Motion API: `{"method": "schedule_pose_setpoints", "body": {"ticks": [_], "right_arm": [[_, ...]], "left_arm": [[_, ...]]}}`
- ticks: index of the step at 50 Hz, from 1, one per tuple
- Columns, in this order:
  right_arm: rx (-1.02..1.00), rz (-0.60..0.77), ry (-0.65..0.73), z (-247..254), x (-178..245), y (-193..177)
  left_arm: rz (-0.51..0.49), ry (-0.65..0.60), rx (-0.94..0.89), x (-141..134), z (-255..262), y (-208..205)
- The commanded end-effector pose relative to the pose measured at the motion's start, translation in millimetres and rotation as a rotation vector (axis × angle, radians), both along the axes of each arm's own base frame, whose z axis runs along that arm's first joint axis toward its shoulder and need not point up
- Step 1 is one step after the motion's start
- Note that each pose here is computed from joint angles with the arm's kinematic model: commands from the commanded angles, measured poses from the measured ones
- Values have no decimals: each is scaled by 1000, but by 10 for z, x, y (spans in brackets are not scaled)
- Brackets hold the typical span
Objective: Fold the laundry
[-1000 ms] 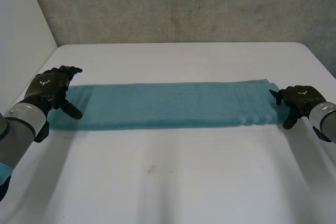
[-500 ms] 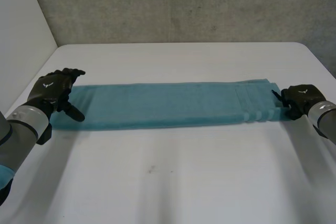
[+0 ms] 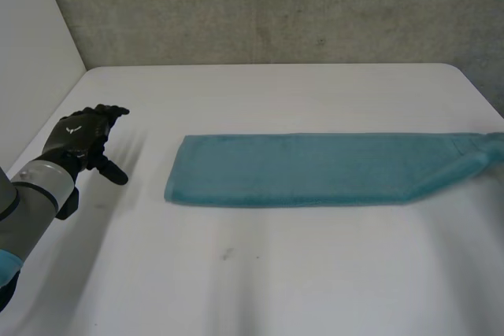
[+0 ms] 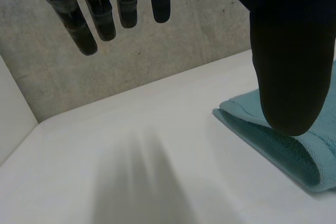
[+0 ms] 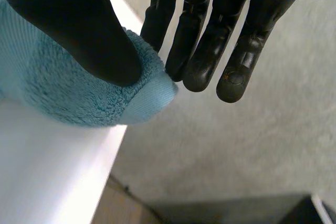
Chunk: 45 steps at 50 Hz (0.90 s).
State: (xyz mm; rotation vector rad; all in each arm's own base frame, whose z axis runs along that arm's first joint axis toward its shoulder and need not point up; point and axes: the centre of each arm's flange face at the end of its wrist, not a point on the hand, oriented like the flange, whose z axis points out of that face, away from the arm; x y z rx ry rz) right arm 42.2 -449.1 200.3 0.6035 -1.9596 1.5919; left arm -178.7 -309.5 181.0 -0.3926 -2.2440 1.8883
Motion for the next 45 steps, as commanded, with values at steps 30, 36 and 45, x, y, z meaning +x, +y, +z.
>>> {"method": "schedule_pose_setpoints", "body": {"ticks": [30, 36, 45], "right_arm": [[23, 1124, -92, -691, 4243, 2560], [48, 882, -204, -77, 3669, 2131], [193, 598, -412, -66, 2745, 1786]], "left_arm": [[-15, -13, 14, -34, -29, 53], [-48, -14, 9, -130, 1, 95], [-174, -22, -24, -539, 123, 150]]}}
